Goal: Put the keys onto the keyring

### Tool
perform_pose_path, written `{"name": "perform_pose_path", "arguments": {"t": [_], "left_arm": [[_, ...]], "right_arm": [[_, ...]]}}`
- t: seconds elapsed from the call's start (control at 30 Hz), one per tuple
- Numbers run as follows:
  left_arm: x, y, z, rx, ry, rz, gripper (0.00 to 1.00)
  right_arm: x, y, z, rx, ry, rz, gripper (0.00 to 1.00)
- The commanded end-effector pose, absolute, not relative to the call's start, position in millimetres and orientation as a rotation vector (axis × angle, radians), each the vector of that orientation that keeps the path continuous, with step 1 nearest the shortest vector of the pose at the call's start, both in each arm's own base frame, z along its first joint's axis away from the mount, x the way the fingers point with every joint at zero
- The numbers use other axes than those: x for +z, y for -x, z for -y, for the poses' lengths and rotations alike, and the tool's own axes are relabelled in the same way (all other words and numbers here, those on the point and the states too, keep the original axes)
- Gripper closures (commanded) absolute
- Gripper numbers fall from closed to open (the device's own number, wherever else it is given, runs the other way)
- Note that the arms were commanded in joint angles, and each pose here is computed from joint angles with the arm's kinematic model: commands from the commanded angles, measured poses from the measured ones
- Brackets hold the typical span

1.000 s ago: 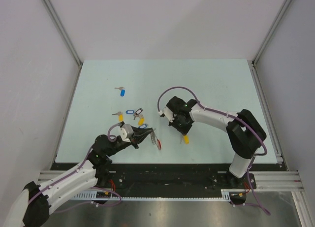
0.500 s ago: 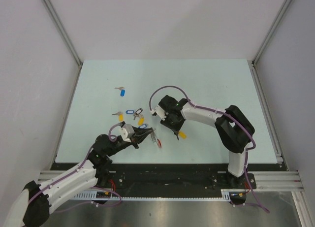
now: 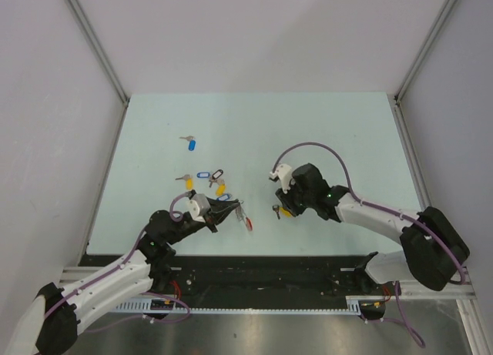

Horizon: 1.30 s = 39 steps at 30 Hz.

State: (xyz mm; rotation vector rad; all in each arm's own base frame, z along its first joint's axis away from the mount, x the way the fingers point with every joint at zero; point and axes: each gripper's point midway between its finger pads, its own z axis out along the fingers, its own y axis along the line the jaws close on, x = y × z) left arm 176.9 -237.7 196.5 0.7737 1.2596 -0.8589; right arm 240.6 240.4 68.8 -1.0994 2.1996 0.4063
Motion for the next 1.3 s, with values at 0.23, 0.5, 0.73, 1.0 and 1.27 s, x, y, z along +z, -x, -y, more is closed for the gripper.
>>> {"name": "perform_pose_path", "arguments": {"t": [0.23, 0.5, 0.73, 1.0, 1.27], "left_arm": [[206, -177, 237, -0.855, -0.767, -1.211, 1.00], [205, -178, 238, -0.855, -0.771, -1.216, 1.00], [204, -178, 238, -0.851, -0.772, -1.218, 1.00], [203, -178, 238, -0.851, -0.774, -1.218, 0.99], [204, -178, 238, -0.853, -0.774, -1.217, 1.00]], "right_arm": [[92, -271, -257, 0.563, 0.906, -1.901, 0.72], [64, -270, -255, 0.555, 0.869, -2.007, 0.75], [51, -265, -256, 0.569, 0.885, -2.045, 0.75], [43, -264, -257, 0.576, 0.876, -2.072, 0.77], [41, -264, -257, 0.580, 0.872, -2.079, 0.80]]}}
